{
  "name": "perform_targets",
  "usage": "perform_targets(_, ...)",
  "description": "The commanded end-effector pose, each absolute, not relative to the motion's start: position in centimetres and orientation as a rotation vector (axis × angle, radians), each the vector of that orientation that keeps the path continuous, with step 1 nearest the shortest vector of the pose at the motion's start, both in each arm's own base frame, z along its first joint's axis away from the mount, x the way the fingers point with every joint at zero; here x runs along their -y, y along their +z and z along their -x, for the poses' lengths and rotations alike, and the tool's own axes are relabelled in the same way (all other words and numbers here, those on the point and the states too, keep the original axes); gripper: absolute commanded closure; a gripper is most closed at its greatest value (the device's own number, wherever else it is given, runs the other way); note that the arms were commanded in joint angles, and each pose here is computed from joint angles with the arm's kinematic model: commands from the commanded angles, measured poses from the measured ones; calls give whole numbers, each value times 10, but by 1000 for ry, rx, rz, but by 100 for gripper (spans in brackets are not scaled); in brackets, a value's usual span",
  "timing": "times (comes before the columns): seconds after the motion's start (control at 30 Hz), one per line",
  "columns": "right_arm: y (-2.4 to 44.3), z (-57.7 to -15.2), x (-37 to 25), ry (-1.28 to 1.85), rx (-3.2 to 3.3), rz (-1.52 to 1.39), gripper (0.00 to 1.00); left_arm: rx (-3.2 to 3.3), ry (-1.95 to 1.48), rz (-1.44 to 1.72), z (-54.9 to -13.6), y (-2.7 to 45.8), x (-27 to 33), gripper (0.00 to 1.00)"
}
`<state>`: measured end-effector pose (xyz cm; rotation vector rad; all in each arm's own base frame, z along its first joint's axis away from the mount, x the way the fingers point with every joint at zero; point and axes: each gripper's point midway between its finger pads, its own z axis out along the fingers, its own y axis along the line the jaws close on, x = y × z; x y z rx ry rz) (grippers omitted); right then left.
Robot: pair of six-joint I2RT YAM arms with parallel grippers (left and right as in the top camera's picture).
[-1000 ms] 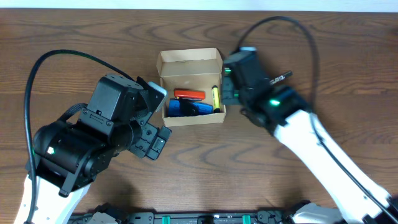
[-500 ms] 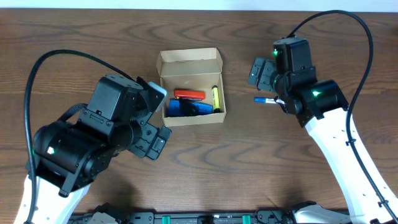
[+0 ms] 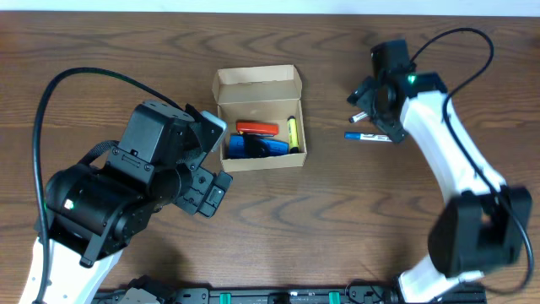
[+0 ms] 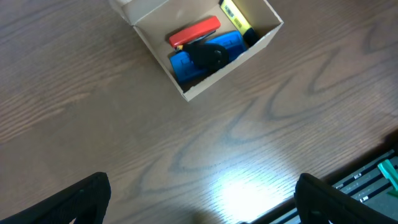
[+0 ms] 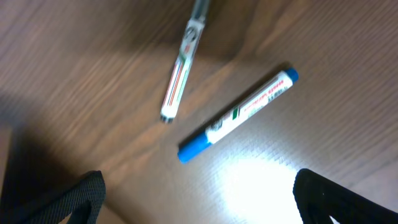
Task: Pack container
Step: 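Move the right gripper to the black-capped marker and grasp it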
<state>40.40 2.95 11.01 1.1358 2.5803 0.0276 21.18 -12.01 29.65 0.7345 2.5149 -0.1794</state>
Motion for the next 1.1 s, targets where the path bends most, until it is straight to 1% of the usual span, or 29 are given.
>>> perform_targets(0.0, 108, -430, -18, 39, -2525, -1258, 1, -2528, -187, -717, -212, 295, 120, 5)
perform_targets(0.17, 80, -445, -6, 25, -2503, -1412, 4, -2528, -187, -716, -212, 295, 120, 5)
perform_targets(0.33, 51, -454, -3, 60, -2502, -1499, 5, -2528, -187, -716, -212, 295, 120, 5)
perform_targets(0.7, 17, -470, -1, 72, -2487, -1515, 12, -2528, -187, -717, -212, 295, 120, 5)
perform_targets(1.07, -12, -475, -10, 177, -2501, -1597, 21, -2528, -187, -716, -212, 295, 120, 5)
